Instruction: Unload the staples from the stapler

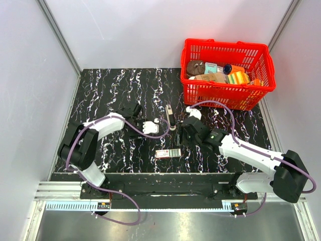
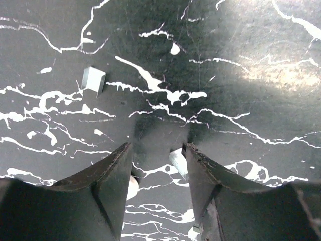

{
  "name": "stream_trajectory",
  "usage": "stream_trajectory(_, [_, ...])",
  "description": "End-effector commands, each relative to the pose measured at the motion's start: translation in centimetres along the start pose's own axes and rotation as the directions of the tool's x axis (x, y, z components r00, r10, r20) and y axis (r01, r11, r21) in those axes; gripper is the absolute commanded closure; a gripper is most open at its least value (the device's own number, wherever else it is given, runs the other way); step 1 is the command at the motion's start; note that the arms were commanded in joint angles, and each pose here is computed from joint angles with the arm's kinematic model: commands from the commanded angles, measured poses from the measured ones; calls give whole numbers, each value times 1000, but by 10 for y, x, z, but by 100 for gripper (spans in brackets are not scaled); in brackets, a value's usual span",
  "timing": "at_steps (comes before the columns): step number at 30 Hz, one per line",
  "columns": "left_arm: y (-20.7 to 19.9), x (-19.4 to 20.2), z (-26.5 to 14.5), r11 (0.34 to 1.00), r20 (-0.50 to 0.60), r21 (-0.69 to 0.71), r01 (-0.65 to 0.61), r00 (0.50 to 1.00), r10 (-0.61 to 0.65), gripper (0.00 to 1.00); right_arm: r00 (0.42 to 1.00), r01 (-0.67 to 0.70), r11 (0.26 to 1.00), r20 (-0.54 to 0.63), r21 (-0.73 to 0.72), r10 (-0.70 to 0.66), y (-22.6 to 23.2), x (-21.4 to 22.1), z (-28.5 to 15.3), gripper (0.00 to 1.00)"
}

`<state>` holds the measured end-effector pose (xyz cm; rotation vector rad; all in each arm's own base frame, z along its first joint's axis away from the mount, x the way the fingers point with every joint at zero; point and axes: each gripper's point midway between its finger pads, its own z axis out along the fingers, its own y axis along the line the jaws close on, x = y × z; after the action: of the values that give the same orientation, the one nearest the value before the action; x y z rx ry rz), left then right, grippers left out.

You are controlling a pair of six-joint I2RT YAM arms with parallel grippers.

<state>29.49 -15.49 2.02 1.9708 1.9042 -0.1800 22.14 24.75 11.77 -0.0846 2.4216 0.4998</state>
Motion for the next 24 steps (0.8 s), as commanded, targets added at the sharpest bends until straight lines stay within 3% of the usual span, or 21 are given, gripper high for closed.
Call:
stream_trajectory(1, [5,-9,-19,1000,51,-1,26,998,-26,48,1000,-2,1000,26,-22,3,2,-8,-7,36])
stream_trajectory(16, [-14,-1,-12,990,24,46,135,990,-137,47,999,2,1000,36,-28,-1,3,-11,-9,36])
stream_trajectory(24, [-5,10,-2,981,-26,0,196,980,-196,54,999,9,1000,39,-28,-8,4,-13,-10,37])
